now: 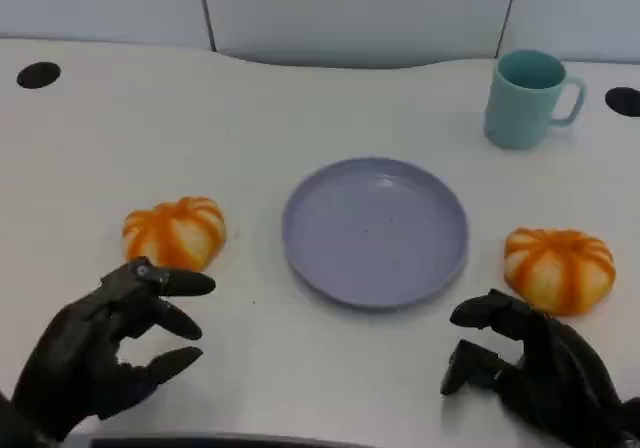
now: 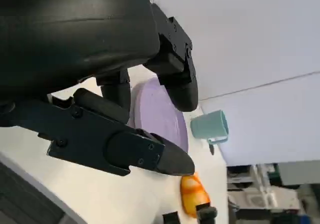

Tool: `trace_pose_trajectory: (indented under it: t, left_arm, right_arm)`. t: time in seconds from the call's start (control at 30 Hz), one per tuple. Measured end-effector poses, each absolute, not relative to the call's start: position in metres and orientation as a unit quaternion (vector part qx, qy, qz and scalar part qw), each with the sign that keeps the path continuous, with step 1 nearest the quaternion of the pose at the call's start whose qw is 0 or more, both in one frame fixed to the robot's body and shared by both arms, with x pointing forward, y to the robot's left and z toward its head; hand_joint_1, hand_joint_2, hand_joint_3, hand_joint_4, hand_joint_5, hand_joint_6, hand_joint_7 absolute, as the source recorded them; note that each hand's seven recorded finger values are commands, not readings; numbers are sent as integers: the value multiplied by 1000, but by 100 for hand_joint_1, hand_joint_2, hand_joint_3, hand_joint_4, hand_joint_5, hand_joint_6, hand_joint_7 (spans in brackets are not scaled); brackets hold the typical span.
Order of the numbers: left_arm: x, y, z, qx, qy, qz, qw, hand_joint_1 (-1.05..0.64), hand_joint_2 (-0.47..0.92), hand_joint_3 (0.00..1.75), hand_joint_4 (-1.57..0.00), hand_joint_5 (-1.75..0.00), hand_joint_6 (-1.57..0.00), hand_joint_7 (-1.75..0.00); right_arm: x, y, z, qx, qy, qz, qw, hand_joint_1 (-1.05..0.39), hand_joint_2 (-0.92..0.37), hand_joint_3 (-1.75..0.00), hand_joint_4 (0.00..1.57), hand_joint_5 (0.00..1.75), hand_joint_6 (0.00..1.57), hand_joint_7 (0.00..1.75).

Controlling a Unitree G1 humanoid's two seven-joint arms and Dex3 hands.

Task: Grasp the bread from the table and place it into the plate.

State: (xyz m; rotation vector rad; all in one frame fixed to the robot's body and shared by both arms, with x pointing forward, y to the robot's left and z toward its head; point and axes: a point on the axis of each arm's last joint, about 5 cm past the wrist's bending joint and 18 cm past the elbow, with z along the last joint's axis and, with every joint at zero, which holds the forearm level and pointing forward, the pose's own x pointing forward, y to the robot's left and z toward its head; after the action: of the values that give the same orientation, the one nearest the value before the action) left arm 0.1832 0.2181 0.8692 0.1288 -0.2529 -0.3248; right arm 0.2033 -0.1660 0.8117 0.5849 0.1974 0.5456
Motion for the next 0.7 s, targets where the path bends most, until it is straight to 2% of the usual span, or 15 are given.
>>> trace_pose_trajectory:
  t: [0.07,0.13,0.23,0.33,0.47,0.63,0.7]
  left_arm:
    - [186,221,877,124,-133,-157,971,-71,92,10,-20,-125,-48,-42]
    - [189,223,885,181,-146,-150,961,-75,92,14,-17,-121,-47,-35]
    - [199,226,898,263,-171,-143,939,-79,92,15,-11,-116,-45,-30]
    - [205,227,908,318,-183,-138,920,-81,92,16,-8,-105,-44,-22]
    - [208,227,917,375,-183,-144,898,-82,92,17,-7,-75,-42,-6]
    - [217,226,930,450,-185,-129,864,-83,92,17,-18,-30,-35,0]
    - [222,225,936,486,-183,-126,846,-83,92,16,-19,-24,-32,0]
  right_arm:
    - [203,-166,812,285,97,266,916,-51,-92,-43,70,138,70,97]
    - [203,-166,812,284,97,266,916,-51,-92,-42,70,138,70,97]
    - [203,-165,812,284,97,264,917,-51,-92,-42,70,139,70,98]
    - [203,-163,812,285,97,263,916,-51,-92,-42,71,139,70,98]
    - [203,-163,812,286,96,264,916,-51,-92,-43,70,139,70,97]
    - [203,-162,812,286,97,265,916,-50,-92,-45,71,139,70,98]
    - [202,-162,812,286,97,265,916,-50,-92,-45,72,139,70,98]
